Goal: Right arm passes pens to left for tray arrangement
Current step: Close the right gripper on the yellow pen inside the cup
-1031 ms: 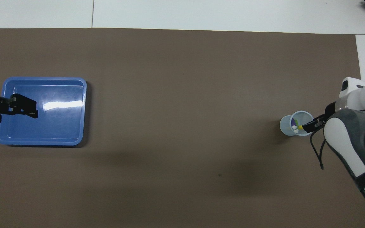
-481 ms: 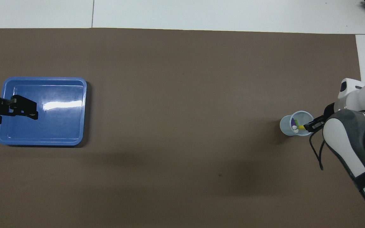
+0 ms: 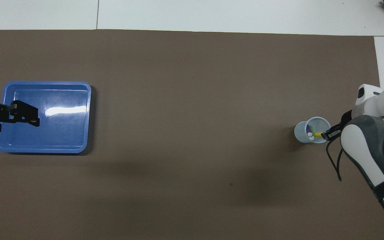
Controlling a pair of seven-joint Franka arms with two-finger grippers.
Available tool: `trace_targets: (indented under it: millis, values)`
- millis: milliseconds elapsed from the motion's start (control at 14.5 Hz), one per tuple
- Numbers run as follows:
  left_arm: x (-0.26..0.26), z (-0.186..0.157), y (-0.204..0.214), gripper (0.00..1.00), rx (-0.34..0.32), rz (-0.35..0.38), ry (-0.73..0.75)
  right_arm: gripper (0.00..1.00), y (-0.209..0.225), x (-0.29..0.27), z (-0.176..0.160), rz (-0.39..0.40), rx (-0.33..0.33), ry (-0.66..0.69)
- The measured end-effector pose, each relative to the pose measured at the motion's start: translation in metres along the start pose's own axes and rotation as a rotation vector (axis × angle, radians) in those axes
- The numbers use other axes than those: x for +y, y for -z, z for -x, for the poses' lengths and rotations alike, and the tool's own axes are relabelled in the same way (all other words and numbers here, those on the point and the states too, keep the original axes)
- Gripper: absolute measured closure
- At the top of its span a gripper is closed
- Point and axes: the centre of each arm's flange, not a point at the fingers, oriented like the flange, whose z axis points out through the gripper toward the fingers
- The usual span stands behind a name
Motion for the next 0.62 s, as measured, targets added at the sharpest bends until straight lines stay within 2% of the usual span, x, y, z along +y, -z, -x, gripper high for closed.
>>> trace_targets:
  millis: [69, 138, 206, 275, 619]
  values:
    - [-0.0001, 0.0000, -0.0003, 0.00, -0.001, 0.000, 0.005, 0.71, -0.0001, 0.0003, 0.0002, 0.000, 0.000, -0.001]
    - [-0.0002, 0.0000, -0.0005, 0.00, -0.001, 0.000, 0.013, 0.71, -0.0001, 0.0005, 0.0004, -0.001, -0.001, -0.001]
    - [-0.0005, 0.0000, -0.0005, 0.00, -0.001, 0.000, 0.018, 0.78, 0.0002, 0.0006, 0.0006, -0.001, -0.001, -0.002]
    - [-0.0007, 0.0000, -0.0006, 0.00, -0.002, 0.000, 0.020, 0.80, 0.0004, 0.0006, 0.0005, -0.001, -0.001, -0.001]
    - [-0.0011, 0.0002, -0.0005, 0.00, -0.002, 0.000, 0.024, 0.82, 0.0005, 0.0004, 0.0006, -0.002, -0.002, -0.001]
